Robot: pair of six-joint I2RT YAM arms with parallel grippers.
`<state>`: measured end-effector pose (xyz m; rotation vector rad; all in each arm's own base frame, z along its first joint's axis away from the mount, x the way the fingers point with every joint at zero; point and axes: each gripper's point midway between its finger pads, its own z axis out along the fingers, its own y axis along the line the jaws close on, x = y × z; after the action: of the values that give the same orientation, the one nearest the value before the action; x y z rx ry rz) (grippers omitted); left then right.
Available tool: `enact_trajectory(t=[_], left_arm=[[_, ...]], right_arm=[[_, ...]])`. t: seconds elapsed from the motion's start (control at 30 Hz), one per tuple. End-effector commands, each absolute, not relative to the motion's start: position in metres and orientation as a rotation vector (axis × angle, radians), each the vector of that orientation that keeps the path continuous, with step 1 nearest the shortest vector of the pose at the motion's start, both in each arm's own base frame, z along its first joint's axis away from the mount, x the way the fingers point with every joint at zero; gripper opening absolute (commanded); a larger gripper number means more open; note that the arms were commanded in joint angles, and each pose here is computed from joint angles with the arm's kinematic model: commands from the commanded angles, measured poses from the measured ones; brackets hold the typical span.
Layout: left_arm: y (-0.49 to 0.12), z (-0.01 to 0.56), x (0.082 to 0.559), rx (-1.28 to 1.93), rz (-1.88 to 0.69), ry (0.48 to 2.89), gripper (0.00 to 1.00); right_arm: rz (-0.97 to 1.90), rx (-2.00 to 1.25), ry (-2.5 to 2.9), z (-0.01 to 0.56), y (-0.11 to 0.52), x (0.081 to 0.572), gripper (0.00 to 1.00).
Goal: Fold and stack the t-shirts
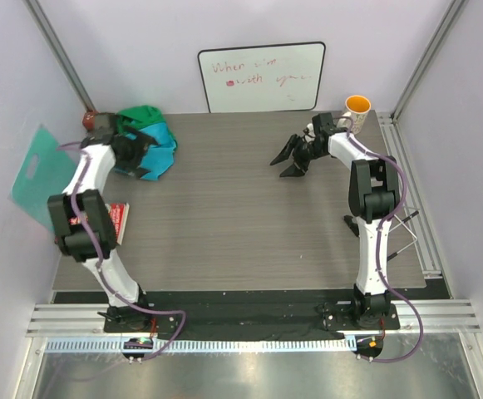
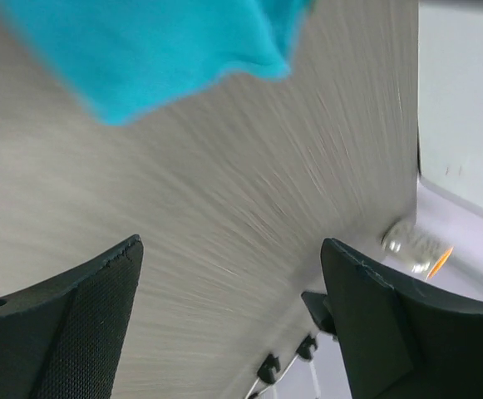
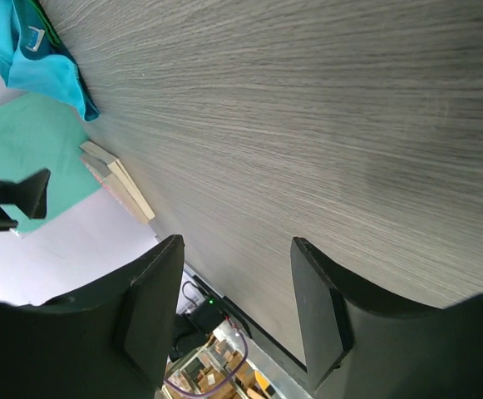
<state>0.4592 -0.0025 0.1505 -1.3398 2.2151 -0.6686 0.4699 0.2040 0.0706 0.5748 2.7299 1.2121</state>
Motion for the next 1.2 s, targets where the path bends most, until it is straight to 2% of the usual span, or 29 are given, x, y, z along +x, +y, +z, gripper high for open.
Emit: enact_trajectory(t=[0.0, 0.23, 0.6, 0.8, 1.17], left_arm=[[-0.109, 0.175, 0.485, -1.04, -0.881, 2.323, 0.88], [-0.115, 0.164, 0.475, -1.029, -0.864, 2.357, 0.88], [-0.112, 0.165, 0.47, -1.054, -0.899, 2.333, 0.88], [-0.083, 0.174, 0.474, -1.091, -0.841, 2.272, 0.88], [-0.032, 0.174, 0.471, -1.185, -0.765, 2.2, 0.88]], right_arm=[[1.259, 0.52, 2.669, 0.099, 0.207, 0.469, 0.6], [1.276, 0.564, 2.715, 0.086, 0.205, 0.45, 0.6], [1.284, 0.622, 2.671, 0.093, 0.205, 0.476, 0.6], [1.266, 0.625, 2.633, 0.105, 0.199, 0.485, 0.6], [1.256, 0.675, 2.621, 0.092, 0.194, 0.468, 0.6]])
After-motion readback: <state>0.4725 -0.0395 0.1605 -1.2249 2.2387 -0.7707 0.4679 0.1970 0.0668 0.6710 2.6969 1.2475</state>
